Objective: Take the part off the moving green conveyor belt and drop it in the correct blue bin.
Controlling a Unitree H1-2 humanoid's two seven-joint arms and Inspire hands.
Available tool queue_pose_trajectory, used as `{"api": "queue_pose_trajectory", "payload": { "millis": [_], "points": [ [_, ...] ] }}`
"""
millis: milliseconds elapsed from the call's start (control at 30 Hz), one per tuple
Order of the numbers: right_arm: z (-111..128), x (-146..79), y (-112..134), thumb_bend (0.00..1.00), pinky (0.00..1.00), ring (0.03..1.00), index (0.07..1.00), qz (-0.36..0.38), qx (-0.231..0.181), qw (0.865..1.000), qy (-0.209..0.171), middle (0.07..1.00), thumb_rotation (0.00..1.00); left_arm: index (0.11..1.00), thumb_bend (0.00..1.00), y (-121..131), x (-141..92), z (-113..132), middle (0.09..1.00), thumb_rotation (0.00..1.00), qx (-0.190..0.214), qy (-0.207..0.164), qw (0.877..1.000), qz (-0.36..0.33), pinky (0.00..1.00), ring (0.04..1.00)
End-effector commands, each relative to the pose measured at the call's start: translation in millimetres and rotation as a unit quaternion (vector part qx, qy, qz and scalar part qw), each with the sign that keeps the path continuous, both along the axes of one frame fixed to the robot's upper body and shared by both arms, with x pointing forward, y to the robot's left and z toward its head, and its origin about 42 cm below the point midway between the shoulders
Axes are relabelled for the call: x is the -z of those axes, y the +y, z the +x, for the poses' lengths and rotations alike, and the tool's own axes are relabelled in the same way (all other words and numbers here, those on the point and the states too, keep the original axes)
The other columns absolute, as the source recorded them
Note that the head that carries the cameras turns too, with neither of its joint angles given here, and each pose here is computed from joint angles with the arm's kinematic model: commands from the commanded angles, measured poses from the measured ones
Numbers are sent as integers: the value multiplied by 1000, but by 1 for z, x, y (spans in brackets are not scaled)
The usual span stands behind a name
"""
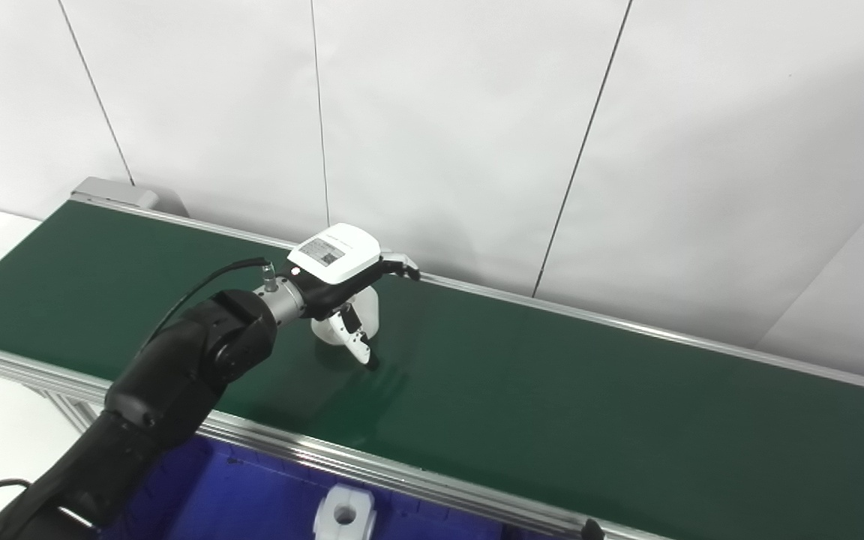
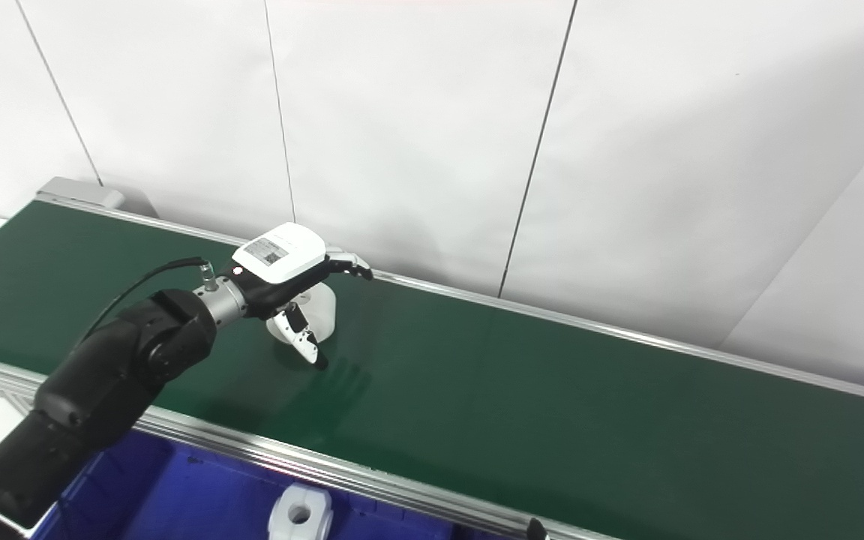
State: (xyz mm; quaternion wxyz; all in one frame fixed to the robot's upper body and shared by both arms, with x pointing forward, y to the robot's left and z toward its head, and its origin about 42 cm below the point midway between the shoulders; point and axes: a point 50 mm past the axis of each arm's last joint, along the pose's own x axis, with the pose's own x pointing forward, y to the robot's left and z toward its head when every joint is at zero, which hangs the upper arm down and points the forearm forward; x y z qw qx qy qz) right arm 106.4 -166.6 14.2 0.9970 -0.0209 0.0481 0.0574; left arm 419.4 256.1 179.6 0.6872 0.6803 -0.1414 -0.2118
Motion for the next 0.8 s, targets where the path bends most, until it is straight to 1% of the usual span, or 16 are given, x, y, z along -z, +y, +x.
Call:
{"api": "queue_pose_trajectory", "payload": {
  "millis": [0,33,167,233,367,467,500,600,767],
  "points": [
    [2,-9,4,765,994,963,1000,12,-2,999,-36,986,1000,775,1000,-6,-23,13,771,347,-17,-55,998,3,610,735],
    [2,-9,4,765,993,963,1000,14,-3,999,-36,986,1000,776,1000,-9,-21,13,771,347,-31,-58,998,11,612,735],
    [2,-10,5,766,995,965,1000,14,-3,999,-36,985,1000,780,999,-17,-19,14,787,337,-65,-67,995,21,640,752],
    [2,-10,6,762,995,965,1000,17,-3,999,-36,986,1000,788,996,-22,-18,16,799,349,-86,-63,994,23,653,766],
    [2,-10,7,772,995,962,1000,17,-3,999,-36,982,1000,808,987,-35,-20,17,837,368,-119,-52,991,20,713,813],
    [2,-10,8,782,984,958,1000,15,-4,999,-37,979,1000,804,991,-49,-17,18,854,367,-143,-64,987,23,748,833],
    [2,-11,8,784,987,958,1000,16,-4,999,-38,978,1000,796,996,-53,-16,17,859,353,-150,-70,986,20,758,838],
    [1,-11,9,782,986,955,998,17,-4,999,-38,975,1000,798,987,-63,-13,17,868,354,-163,-74,984,23,766,845],
    [1,-13,11,802,995,961,996,19,-7,999,-40,977,1000,807,989,-75,-7,19,878,357,-166,-53,984,24,783,854]
  ]
}}
